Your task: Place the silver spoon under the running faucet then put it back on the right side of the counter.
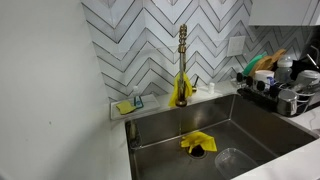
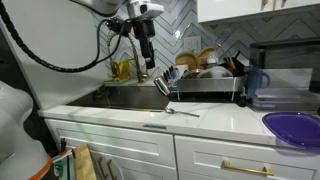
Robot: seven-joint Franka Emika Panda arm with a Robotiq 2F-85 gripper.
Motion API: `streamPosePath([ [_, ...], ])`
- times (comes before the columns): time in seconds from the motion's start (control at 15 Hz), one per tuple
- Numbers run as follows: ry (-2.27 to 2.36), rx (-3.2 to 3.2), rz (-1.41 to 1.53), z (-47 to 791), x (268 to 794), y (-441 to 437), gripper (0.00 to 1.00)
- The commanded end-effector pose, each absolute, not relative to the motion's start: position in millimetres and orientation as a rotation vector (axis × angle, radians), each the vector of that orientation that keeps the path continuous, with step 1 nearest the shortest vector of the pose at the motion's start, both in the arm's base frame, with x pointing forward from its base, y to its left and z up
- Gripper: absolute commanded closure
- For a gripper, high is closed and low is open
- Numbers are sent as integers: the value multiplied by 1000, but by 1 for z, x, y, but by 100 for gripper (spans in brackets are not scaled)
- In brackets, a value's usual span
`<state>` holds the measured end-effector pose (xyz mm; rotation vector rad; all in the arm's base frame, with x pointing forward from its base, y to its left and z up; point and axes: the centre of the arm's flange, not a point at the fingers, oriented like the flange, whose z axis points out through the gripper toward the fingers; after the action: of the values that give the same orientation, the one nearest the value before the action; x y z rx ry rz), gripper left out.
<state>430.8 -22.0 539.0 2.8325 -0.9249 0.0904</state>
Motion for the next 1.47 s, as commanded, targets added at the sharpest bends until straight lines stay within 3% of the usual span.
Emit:
streamPosePath([
  [0.0,-716,2835,102,559,400,18,0],
  [0.73,-114,2860,296,601,394,135,0],
  [1.4,-40,2891,311,612,403,165,0],
])
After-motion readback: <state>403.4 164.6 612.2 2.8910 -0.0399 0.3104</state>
